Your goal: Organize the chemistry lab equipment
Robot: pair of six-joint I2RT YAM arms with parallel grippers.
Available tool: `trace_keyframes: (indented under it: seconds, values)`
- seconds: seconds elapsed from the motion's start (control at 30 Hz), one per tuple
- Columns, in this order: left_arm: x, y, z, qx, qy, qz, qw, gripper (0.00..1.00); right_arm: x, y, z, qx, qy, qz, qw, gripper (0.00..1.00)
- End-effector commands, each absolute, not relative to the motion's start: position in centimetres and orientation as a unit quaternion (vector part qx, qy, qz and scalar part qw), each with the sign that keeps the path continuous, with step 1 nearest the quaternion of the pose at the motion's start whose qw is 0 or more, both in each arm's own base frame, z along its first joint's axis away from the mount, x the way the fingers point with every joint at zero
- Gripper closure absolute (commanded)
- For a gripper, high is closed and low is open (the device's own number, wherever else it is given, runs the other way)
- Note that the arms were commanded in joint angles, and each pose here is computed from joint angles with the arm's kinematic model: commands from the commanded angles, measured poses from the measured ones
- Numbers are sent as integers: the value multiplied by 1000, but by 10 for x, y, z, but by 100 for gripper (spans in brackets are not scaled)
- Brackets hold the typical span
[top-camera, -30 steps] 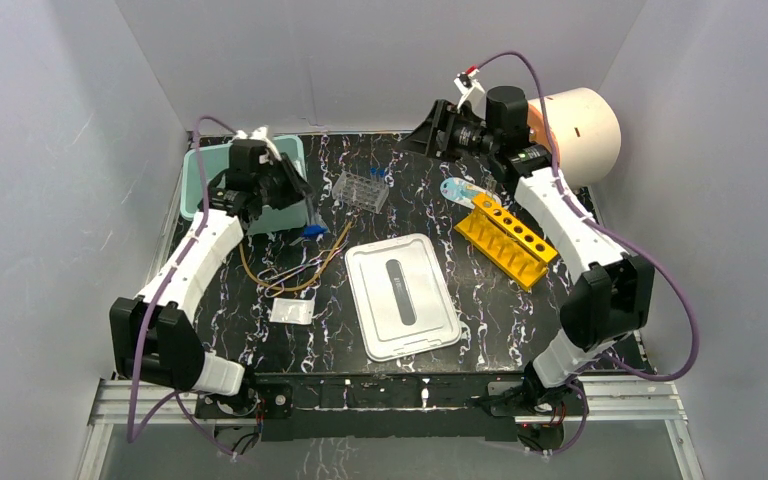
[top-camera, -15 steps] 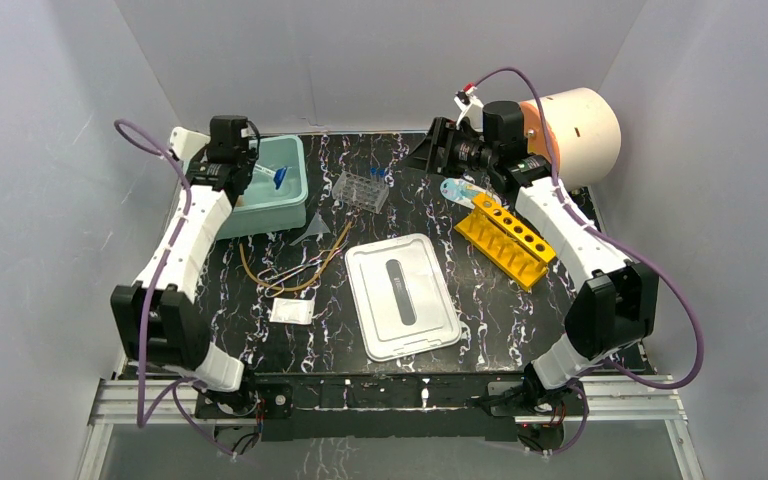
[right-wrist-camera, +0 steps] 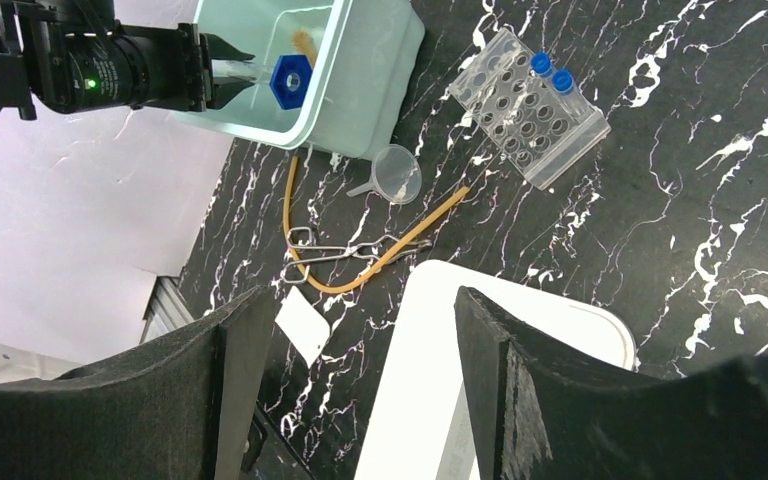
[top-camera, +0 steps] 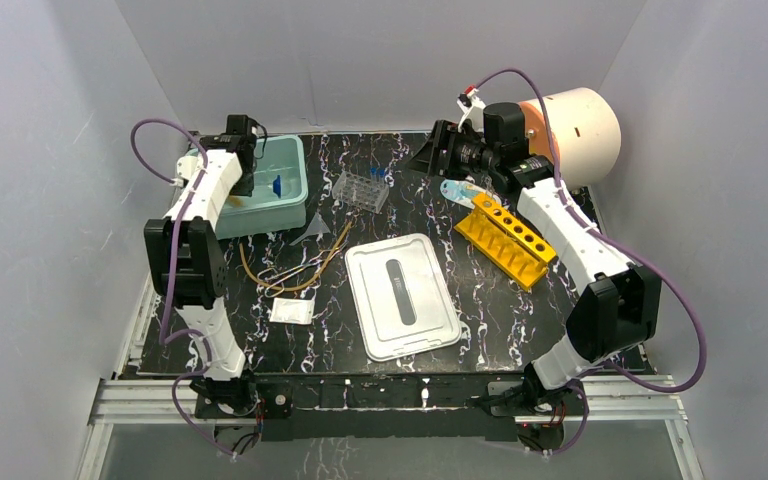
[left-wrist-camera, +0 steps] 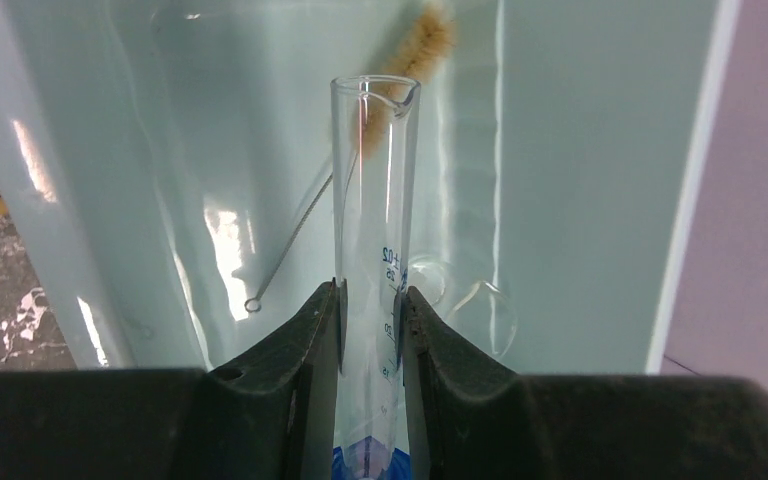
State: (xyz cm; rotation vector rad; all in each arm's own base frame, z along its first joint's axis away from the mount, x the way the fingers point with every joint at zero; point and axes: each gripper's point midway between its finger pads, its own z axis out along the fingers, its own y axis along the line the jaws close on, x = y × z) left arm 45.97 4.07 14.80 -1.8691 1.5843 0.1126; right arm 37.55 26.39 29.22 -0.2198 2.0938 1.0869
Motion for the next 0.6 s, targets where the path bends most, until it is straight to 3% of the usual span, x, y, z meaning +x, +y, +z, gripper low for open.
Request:
trace_keyframes:
  seconds: [0.0, 0.3, 0.5, 0.57]
  values:
    - [450, 38, 156, -754, 577, 52, 309, 100, 378, 263, 317, -97, 803, 423, 408, 26]
    - [418, 26, 115, -782, 575, 111, 213, 100, 379, 259, 316, -97, 806, 413, 413, 26]
    - [416, 22, 102, -787, 574, 109, 200, 100, 379, 259, 313, -99, 808, 409, 413, 26]
    - [418, 21, 98, -785, 577, 108, 198, 96, 380, 258, 313, -101, 807, 406, 416, 26]
